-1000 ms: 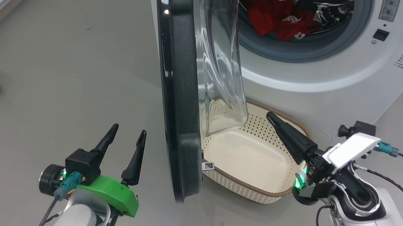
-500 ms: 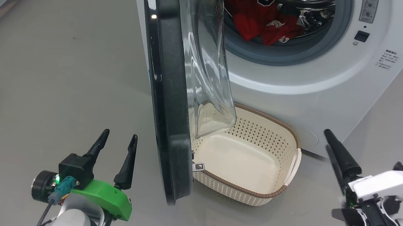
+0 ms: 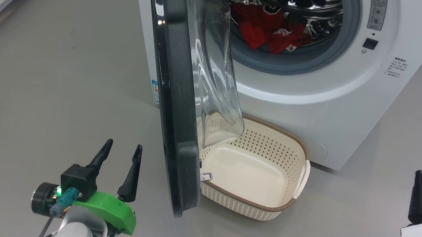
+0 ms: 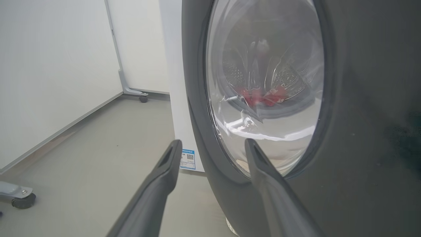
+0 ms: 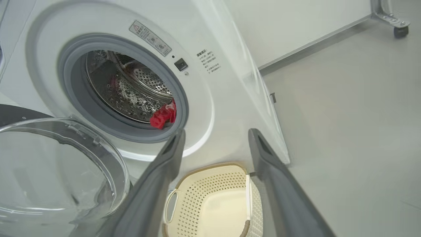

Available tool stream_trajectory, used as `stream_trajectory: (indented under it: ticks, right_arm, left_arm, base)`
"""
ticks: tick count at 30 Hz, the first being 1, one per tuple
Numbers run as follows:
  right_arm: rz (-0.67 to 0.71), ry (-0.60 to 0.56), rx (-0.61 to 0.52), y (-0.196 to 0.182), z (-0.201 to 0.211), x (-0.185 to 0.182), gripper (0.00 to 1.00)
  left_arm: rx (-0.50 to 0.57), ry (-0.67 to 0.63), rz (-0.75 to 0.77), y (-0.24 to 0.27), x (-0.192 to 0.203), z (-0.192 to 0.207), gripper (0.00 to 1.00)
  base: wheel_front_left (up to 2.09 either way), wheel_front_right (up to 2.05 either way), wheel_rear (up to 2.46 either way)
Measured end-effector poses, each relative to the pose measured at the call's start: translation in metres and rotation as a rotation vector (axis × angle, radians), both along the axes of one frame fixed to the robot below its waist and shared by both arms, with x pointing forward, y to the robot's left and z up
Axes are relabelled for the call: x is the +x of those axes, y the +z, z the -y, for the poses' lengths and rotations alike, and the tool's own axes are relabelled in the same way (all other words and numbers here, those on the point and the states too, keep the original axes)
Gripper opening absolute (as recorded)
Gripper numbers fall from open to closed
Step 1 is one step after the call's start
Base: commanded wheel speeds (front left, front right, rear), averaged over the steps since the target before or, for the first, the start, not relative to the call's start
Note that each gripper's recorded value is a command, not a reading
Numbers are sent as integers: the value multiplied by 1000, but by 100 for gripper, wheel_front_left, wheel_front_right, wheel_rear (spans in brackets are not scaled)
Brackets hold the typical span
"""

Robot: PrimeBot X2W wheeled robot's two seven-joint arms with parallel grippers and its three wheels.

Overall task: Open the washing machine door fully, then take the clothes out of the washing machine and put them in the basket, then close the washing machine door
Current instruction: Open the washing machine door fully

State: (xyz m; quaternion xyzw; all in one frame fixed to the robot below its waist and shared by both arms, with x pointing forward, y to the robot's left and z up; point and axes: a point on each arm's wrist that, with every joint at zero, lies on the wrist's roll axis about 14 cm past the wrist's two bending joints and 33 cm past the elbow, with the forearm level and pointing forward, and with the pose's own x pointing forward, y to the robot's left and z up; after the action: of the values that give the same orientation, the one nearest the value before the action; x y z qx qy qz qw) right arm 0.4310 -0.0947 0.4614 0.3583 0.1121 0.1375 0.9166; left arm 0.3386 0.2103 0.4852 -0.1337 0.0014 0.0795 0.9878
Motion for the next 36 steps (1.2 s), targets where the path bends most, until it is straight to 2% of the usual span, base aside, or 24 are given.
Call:
stream_trajectory:
  ticks: [5,13,18,22,29,36]
  right_arm:
    - [78,-92,-194,0,29,0,100]
    - [152,-95,-491,5,46,3,100]
    - [231,-81,-544,22,36,2,100]
    - [261,-75,-544,27,25,-4,100]
    - [207,-52,-562,6,16,-30,100]
    - [197,-43,-565,1,9,-43,100]
  left_arm:
    - [-5,0,-9,-4,-4,1,100]
    - [0,-3,-6,-3,-4,1,100]
    - [3,-1,-4,-2,-4,0,100]
    - [2,2,-4,-2,-4,0,100]
    - [0,2,-5,-3,-5,-1,100]
    - [-1,-3,-3,-2,-4,1,100]
  base:
    - [0,0,0]
    - [0,0,0]
    - [0,0,0]
    - [0,0,0]
    - [0,0,0]
    - [0,0,0]
